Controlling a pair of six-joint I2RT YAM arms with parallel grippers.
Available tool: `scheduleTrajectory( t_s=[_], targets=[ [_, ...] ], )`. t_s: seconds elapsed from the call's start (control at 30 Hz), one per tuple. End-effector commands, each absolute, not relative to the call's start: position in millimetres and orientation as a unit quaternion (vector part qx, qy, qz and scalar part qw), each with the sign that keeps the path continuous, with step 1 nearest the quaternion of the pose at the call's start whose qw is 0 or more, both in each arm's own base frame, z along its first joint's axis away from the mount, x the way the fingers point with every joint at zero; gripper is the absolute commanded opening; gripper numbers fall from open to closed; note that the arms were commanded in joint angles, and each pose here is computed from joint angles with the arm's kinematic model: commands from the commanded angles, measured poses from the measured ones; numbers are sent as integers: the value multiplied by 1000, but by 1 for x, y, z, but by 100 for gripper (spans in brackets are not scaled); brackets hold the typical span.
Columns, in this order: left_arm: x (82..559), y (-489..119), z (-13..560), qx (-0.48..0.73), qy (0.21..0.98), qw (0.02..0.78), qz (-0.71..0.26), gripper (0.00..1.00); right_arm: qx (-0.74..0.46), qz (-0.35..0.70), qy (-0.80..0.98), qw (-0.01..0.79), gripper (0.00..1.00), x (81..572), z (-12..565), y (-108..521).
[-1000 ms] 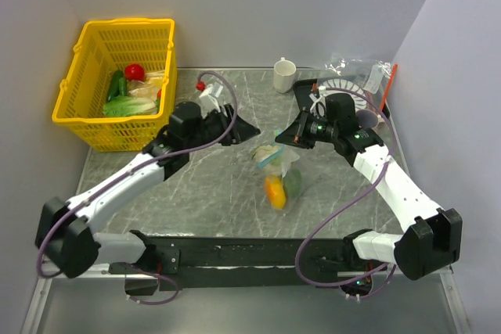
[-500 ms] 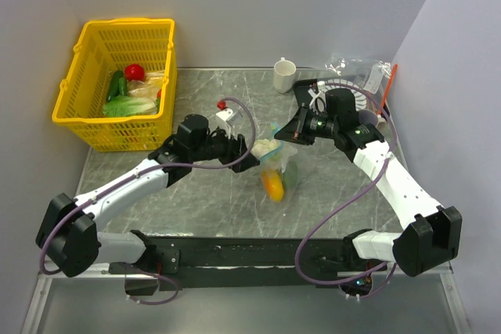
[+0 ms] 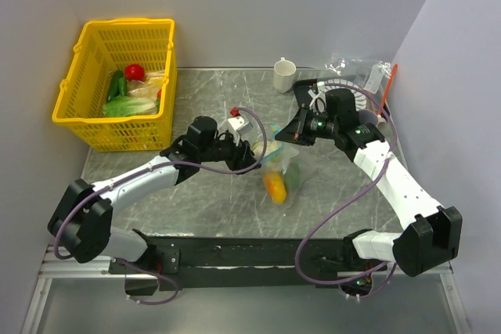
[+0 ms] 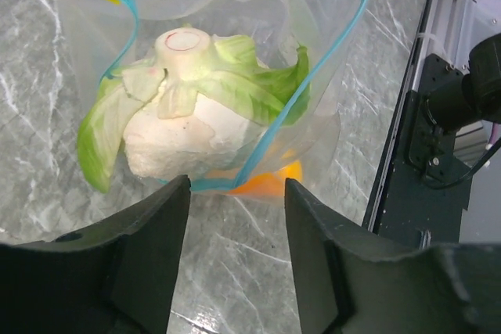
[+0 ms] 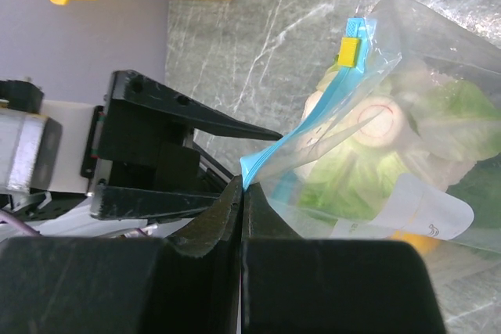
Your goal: Place the food in the zip-top bag and seal the zipper
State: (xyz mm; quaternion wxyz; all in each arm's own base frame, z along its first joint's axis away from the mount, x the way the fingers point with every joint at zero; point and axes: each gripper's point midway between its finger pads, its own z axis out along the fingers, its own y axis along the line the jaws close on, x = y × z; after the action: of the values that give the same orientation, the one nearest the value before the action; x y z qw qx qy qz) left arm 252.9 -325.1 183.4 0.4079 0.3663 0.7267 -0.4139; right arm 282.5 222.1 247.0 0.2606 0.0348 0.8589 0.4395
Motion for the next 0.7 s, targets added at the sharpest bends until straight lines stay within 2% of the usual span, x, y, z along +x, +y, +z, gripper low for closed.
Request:
scheduleTrajectory(
  t_s=[0.0,0.2,0.3,0.4,0.43,0.5,0.57,0.67],
  targets=[
    [247,-340,193,407,681,422,-440,54,6,463,836,294,0,286,282,226],
    [237,-351,194,422,665,409,-459,40,8,461,838,292,0,288,279,225],
    [236,-353,185,423,670,399,-462,38,8,463,837,292,0,287,281,226],
    [238,-356,181,419,674,394,-463,27,7,463,836,294,0,288,283,226],
    [238,-358,181,419,676,390,-464,17,7,463,836,295,0,288,284,226],
    [239,-361,179,420,678,384,-466,5,7,462,836,295,0,289,284,225],
    [235,-364,179,425,680,378,-463,1,8,462,836,296,0,289,284,225],
    [229,-366,183,438,686,373,-445,1,9,457,837,302,0,290,285,221]
  ],
)
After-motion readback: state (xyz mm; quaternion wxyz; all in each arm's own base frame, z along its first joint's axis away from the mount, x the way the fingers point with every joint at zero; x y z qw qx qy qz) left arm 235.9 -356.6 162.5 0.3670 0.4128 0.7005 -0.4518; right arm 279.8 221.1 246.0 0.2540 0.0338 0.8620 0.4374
